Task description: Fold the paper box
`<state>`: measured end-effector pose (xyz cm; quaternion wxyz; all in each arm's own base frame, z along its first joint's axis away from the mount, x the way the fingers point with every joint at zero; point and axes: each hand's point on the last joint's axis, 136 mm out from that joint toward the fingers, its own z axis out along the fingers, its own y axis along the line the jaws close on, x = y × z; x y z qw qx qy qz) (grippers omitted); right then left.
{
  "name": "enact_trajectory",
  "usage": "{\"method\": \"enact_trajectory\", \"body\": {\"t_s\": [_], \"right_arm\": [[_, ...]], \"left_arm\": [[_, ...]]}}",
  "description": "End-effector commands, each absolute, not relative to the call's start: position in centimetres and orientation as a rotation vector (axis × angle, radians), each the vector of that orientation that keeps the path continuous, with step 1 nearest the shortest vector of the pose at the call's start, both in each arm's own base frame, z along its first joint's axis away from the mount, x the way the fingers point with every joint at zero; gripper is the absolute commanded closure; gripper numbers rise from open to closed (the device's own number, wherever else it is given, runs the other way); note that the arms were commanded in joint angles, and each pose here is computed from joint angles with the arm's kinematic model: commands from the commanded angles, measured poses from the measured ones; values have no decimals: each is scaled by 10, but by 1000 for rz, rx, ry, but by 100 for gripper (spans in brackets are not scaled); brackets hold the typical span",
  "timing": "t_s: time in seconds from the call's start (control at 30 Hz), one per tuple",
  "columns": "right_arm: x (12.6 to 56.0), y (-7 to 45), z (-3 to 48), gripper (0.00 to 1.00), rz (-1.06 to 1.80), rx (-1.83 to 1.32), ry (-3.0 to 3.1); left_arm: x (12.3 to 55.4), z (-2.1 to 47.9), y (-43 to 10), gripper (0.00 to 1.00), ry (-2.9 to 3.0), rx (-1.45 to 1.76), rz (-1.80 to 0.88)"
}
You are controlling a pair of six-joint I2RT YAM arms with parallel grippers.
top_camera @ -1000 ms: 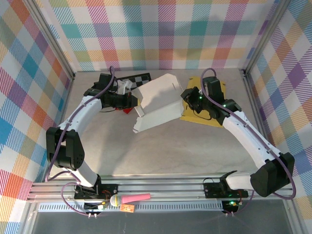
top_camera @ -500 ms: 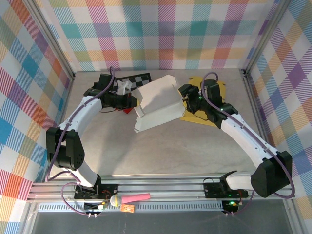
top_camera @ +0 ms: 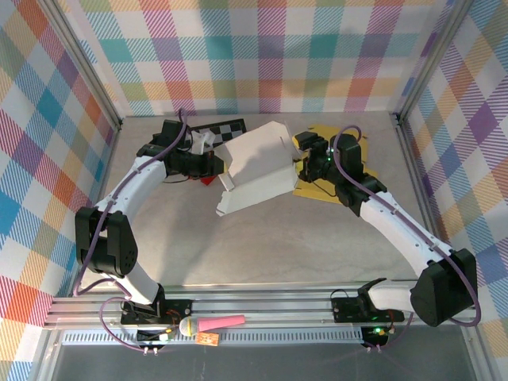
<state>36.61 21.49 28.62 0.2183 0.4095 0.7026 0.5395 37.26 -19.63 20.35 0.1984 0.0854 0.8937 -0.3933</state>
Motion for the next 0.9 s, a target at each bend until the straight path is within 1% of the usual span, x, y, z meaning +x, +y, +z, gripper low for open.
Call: {"method": "enact_trajectory", "body": {"t_s": [0.0,0.07,0.17,0.23,0.3,0.4,0.5,0.63,0.73,0.87], "right_arm": [[354,214,312,28,1495,1016,1968],[345,209,312,27,1450,935,2026],[332,195,319,27,1353,729,2102],[327,182,336,28,1287,525,2084],[326,165,346,30,1210,391,2067],[343,138,347,35,1185,248,2059],[364,135,340,44,1246,95,2081],[386,151,337,46,1308,-153,2055],[398,158,344,47,1353,-239,2004],[412,165,347,46,1421,-306,1979]], "left_arm": [[370,218,-199,100,2454,244,-1110],[375,219,-196,100,2443,212,-1114],[380,222,-191,100,2430,186,-1103],[383,223,-189,100,2424,187,-1101],[384,223,-190,100,2425,202,-1107],[384,224,-194,100,2424,236,-1133],[385,225,-197,100,2415,258,-1167],[390,226,-200,100,2409,281,-1207],[396,224,-204,100,2415,294,-1233],[403,214,-206,100,2452,280,-1256]]}}
